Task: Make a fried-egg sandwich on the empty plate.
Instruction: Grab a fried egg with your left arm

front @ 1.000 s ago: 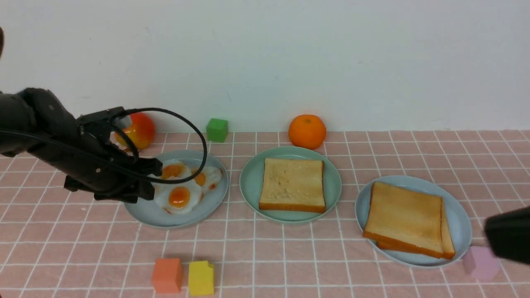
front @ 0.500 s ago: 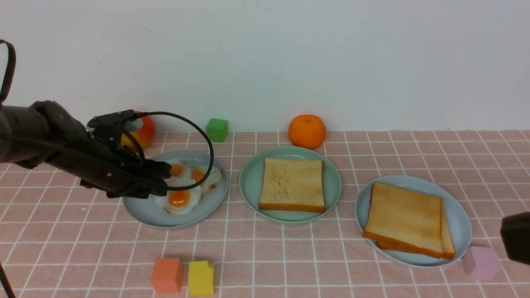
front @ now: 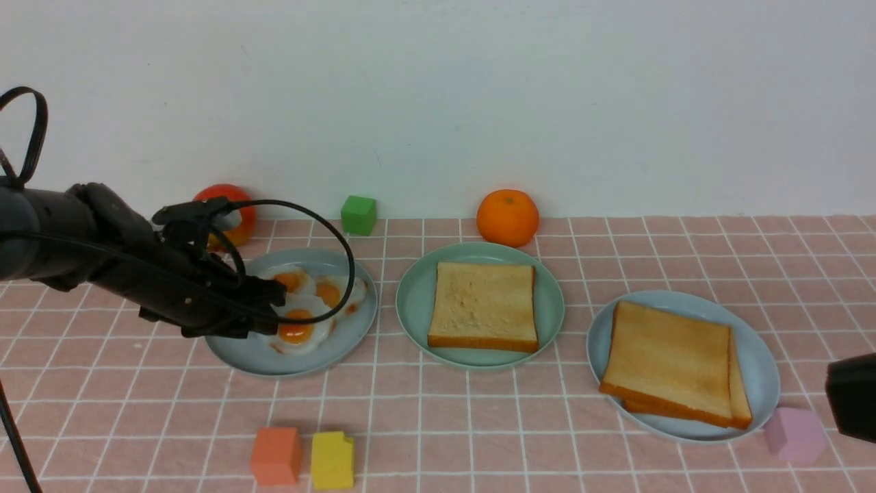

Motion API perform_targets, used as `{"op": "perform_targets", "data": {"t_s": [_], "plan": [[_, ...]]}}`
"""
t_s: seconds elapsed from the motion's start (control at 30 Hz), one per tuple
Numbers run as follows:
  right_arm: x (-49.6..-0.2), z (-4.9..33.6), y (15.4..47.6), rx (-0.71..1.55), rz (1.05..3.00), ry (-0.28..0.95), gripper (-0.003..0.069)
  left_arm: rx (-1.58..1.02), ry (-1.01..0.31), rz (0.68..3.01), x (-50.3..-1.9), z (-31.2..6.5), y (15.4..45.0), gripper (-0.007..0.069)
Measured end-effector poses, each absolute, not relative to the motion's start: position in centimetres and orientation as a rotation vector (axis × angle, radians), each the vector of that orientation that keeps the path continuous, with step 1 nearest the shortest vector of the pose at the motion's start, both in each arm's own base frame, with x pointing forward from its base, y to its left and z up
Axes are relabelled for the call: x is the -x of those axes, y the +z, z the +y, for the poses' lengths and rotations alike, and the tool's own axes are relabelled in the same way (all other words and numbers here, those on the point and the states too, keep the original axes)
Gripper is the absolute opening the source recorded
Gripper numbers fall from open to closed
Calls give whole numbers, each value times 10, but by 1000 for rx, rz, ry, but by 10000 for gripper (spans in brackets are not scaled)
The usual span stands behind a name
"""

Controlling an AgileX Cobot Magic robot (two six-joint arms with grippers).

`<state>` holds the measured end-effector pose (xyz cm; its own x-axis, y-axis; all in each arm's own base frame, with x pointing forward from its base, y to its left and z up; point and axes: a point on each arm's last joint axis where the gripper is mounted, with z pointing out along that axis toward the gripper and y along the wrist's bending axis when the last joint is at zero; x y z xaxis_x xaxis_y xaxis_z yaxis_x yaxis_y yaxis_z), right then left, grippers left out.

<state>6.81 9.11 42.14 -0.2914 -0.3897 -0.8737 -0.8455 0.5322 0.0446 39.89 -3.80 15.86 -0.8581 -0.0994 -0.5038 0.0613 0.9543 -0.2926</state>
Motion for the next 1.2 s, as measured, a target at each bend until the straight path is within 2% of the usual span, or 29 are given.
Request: {"op": "perform_targets", "data": {"t_s": [0.2, 0.8, 1.03, 1.17, 1.2], "plan": [[-68, 91, 421, 1012, 1891, 652, 11, 2, -370, 2535, -402, -36, 160, 325], [-68, 91, 421, 1012, 1891, 656, 18, 51, -409, 2533, -407, -38, 147, 310], [-68, 91, 422, 1011, 1891, 660, 18, 82, -425, 2526, -407, -38, 147, 197], [-68, 91, 421, 1012, 1892, 660, 18, 96, -440, 2526, -407, -39, 148, 76], [-67, 91, 421, 1015, 1895, 660, 19, 99, -445, 2526, -407, -39, 148, 13]]}}
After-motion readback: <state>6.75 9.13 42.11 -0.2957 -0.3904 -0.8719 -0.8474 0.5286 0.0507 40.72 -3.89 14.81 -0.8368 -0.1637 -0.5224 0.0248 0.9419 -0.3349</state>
